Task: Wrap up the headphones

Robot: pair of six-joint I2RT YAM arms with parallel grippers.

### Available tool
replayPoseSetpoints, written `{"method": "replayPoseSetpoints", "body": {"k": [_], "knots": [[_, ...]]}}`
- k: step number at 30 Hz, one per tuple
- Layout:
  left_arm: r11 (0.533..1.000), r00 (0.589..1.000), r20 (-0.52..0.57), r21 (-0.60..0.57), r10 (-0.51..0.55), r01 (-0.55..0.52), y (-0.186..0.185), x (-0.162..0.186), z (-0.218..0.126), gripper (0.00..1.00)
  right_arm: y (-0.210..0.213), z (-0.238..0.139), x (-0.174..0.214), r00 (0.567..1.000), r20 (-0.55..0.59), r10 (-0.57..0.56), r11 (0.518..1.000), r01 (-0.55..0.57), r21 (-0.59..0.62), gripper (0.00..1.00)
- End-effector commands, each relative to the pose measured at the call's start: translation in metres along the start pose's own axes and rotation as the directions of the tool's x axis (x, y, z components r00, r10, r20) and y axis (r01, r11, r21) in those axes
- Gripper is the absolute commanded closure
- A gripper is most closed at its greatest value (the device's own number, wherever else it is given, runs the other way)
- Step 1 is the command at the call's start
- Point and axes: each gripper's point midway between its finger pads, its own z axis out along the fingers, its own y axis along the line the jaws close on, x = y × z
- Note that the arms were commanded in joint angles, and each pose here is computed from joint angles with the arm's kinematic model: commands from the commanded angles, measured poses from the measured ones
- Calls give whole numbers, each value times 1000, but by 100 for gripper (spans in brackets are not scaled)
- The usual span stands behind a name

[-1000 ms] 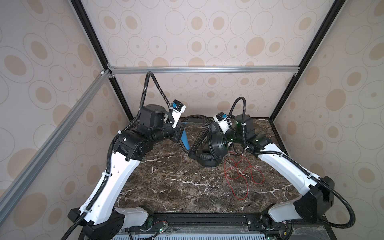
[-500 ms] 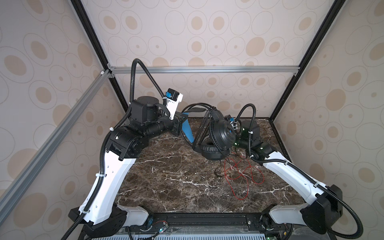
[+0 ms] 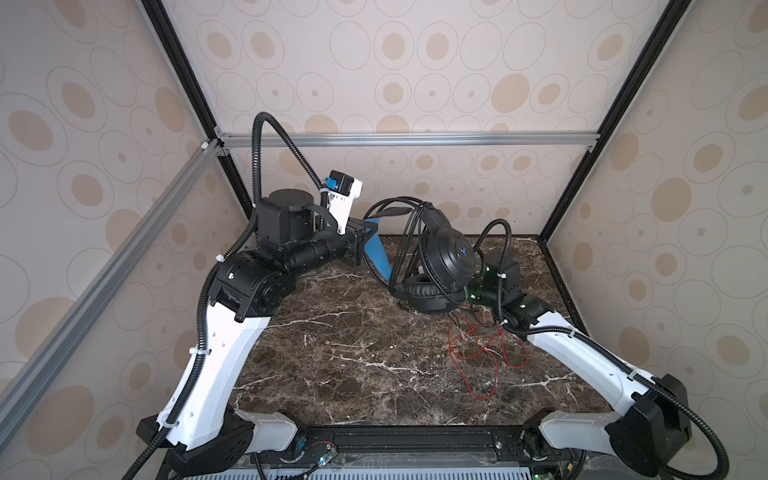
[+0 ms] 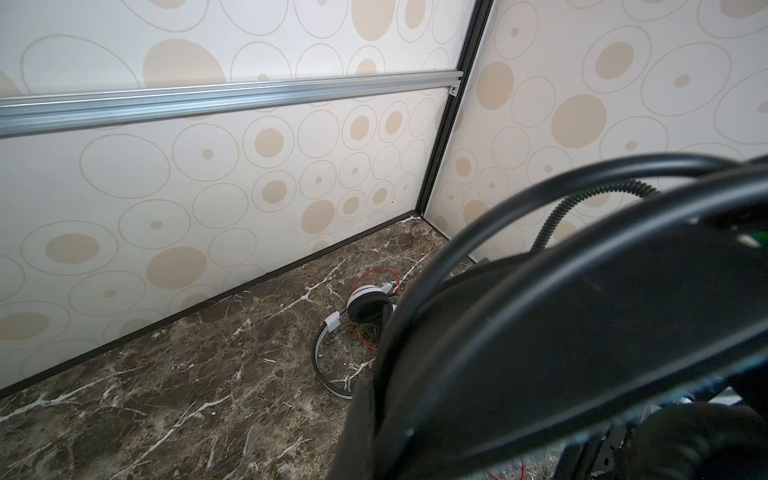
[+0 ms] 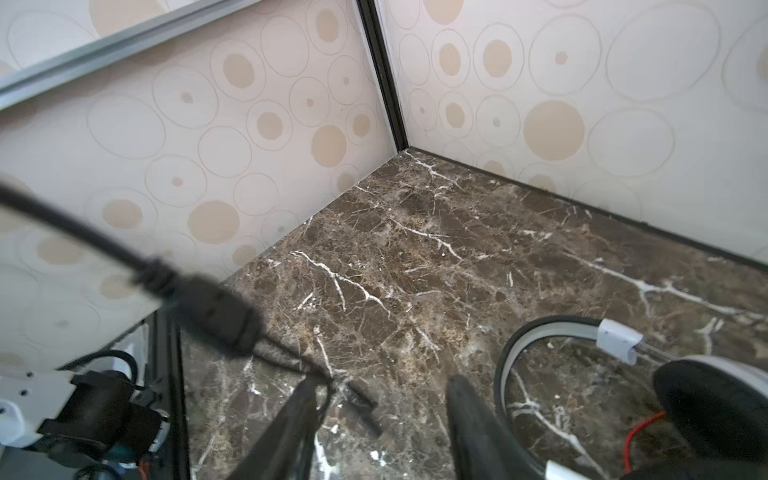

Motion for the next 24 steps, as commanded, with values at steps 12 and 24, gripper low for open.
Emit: {"method": "replayPoseSetpoints", "body": {"k": [12,24], "knots": [[998,982,186,56,-40,30,-12,-56,-9,100,2,-16,11,1000,-5,-4,1000,4,20,17],[998,983,178,59,-38,28,-13,-56,-6,100,16,2,33,993,-15,114,987,-115,-112,19]]}}
